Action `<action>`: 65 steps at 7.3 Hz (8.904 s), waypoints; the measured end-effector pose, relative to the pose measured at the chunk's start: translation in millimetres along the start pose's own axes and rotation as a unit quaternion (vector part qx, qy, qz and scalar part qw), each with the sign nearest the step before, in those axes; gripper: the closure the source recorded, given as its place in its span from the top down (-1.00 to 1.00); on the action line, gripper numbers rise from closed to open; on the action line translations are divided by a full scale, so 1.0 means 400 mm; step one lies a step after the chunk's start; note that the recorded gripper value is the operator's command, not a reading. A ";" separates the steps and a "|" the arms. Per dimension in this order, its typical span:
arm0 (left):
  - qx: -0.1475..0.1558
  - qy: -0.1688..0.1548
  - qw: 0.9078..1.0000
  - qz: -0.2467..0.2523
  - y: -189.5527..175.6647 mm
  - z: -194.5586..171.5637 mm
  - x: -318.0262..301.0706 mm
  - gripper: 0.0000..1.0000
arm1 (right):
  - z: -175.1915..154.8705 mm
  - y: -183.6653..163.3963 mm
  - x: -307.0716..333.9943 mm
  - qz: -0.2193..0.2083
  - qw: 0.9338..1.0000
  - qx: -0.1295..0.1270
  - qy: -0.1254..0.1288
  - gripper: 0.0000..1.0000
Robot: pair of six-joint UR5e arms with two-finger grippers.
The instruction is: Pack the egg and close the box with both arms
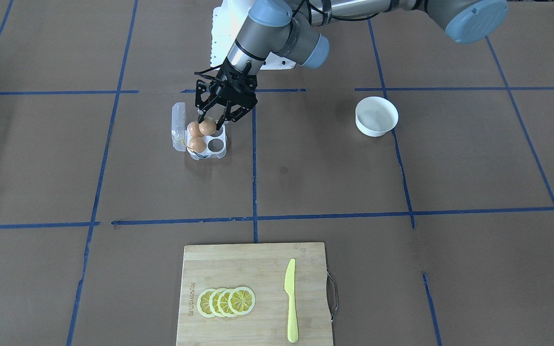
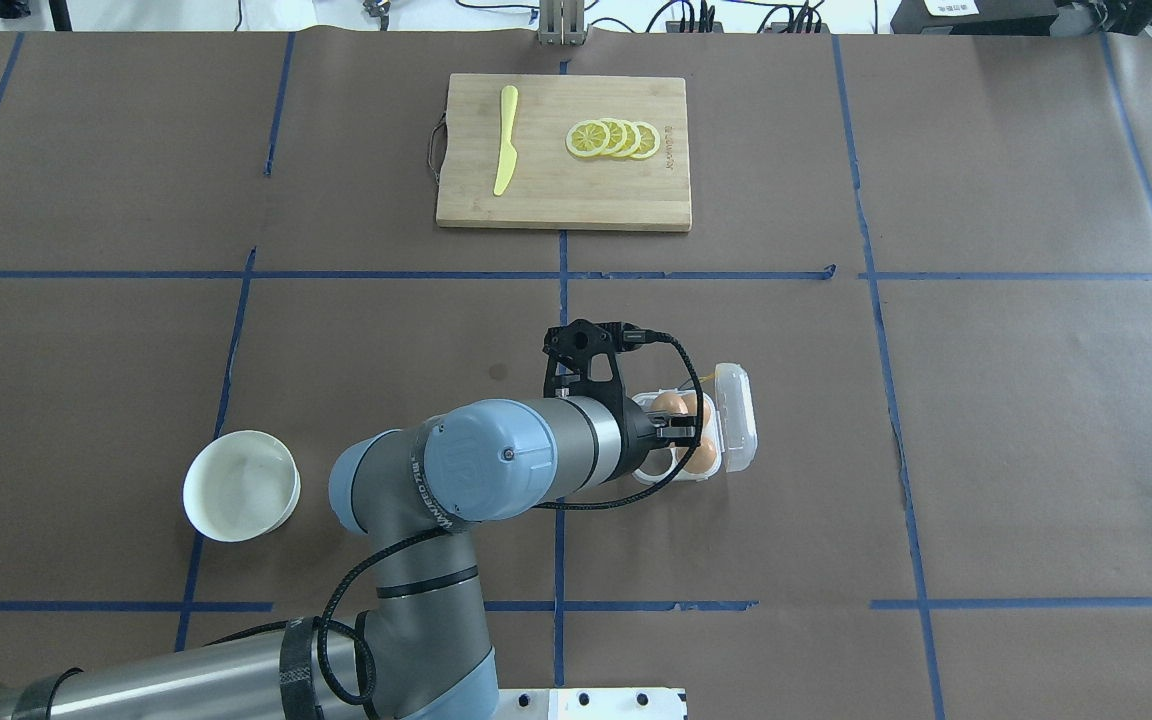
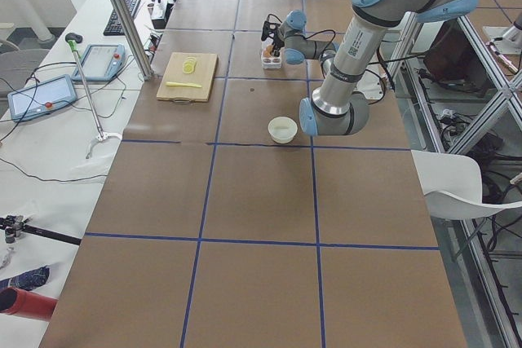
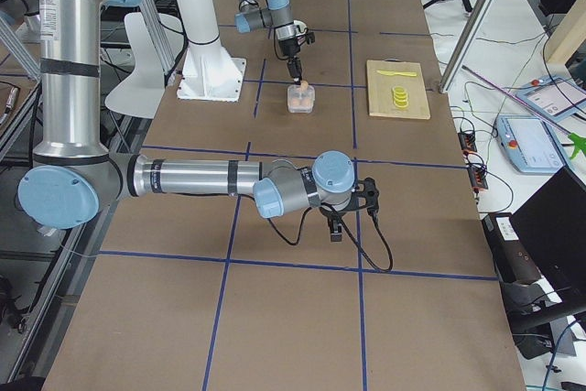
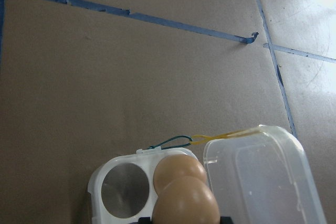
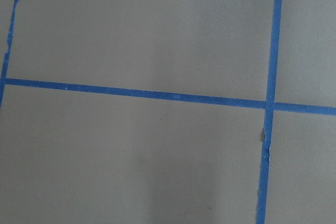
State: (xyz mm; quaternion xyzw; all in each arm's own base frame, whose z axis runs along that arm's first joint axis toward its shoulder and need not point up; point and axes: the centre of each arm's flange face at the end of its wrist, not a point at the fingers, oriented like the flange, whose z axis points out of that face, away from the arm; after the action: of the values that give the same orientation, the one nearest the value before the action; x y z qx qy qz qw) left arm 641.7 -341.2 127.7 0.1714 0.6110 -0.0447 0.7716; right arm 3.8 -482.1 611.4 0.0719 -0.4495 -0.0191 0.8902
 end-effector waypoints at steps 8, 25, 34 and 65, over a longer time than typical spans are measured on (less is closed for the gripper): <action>-0.005 -0.004 1.000 0.003 0.021 -0.007 -0.032 -0.30 | 0.004 0.003 0.005 0.002 1.000 -0.002 0.000 1.00; -0.032 -0.152 0.949 0.274 -0.392 -0.504 -0.693 0.98 | 0.226 0.025 -0.417 0.057 0.997 0.030 -0.036 1.00; -0.067 -0.216 0.894 0.387 -0.561 -0.751 -1.058 0.98 | 0.366 0.219 -1.500 0.171 0.981 0.056 -0.066 1.00; -0.139 -0.228 0.957 0.115 -0.536 -1.240 -1.731 1.00 | 0.046 0.125 0.174 -0.022 0.996 -0.061 0.065 1.00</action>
State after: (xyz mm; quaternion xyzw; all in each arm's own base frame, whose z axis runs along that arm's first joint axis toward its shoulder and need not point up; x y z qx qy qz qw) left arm -50.5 -481.0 649.7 0.1165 0.3950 0.0914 0.9067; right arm 29.0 -441.6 685.0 0.0290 -0.3865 -0.0616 0.9198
